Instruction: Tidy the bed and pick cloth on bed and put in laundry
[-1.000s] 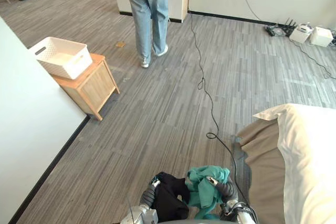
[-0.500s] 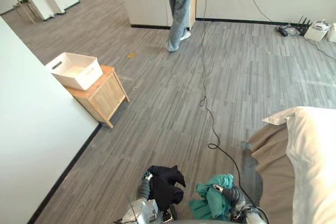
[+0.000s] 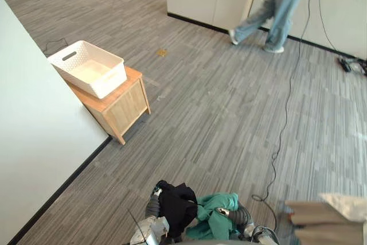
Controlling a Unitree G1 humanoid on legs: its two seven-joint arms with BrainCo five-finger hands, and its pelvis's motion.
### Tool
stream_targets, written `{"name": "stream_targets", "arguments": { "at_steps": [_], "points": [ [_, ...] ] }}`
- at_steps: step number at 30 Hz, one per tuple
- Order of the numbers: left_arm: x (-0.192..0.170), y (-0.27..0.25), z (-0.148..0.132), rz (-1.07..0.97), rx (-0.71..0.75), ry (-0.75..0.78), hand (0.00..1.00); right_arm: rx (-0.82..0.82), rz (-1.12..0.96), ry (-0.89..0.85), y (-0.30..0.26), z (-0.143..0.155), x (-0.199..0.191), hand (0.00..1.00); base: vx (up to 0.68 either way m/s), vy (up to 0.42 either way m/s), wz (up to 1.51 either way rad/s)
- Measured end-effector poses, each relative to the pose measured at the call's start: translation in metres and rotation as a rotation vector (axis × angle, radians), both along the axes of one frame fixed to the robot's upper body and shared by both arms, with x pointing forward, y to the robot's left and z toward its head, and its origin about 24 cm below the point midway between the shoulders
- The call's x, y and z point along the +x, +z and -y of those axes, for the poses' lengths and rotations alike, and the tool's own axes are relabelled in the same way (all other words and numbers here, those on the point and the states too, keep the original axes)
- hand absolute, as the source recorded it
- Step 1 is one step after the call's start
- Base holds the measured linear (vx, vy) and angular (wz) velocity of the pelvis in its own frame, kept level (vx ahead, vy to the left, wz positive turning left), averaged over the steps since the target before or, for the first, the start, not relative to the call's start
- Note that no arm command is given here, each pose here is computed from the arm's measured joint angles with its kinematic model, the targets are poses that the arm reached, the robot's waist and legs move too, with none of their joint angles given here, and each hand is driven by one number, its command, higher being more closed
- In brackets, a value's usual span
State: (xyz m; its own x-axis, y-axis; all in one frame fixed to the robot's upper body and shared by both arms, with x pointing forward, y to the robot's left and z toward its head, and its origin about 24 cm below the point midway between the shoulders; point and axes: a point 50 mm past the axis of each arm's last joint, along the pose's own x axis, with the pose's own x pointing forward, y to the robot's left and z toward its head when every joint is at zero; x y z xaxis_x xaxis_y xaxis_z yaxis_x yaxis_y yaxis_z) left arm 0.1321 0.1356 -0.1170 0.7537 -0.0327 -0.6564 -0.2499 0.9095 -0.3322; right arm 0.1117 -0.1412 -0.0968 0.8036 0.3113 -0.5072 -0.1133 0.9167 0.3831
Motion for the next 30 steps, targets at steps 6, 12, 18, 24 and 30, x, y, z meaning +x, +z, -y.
{"name": "stream_targets", "arguments": {
  "at_steps": [6, 12, 18, 24, 30],
  "points": [
    [-0.006, -0.002, -0.019, -0.03, 0.055, -0.039, 1.0, 0.022, 0.04, 0.003, 0.007, -0.006, 0.002, 1.0, 0.5, -0.378, 1.02],
    [-0.029, -0.006, -0.005, -0.064, -0.01, 0.005, 1.0, -0.114, 0.096, 0.04, 0.015, 0.028, 0.023, 1.0, 0.52, -0.512, -0.19],
    [-0.012, 0.007, 0.003, 0.078, 0.02, -0.081, 1.0, -0.121, 0.117, 0.007, 0.012, 0.027, 0.036, 1.0, 0.52, -0.295, -0.72],
    [0.006, 0.011, 0.004, 0.11, 0.101, -0.2, 1.0, -0.121, 0.071, -0.02, 0.003, 0.017, 0.034, 1.0, 0.55, -0.203, -0.49],
    [0.036, 0.022, 0.01, 0.174, 0.088, -0.223, 1.0, -0.089, 0.105, -0.041, 0.004, 0.017, 0.01, 1.0, 0.61, -0.374, 0.58]
  ]
}}
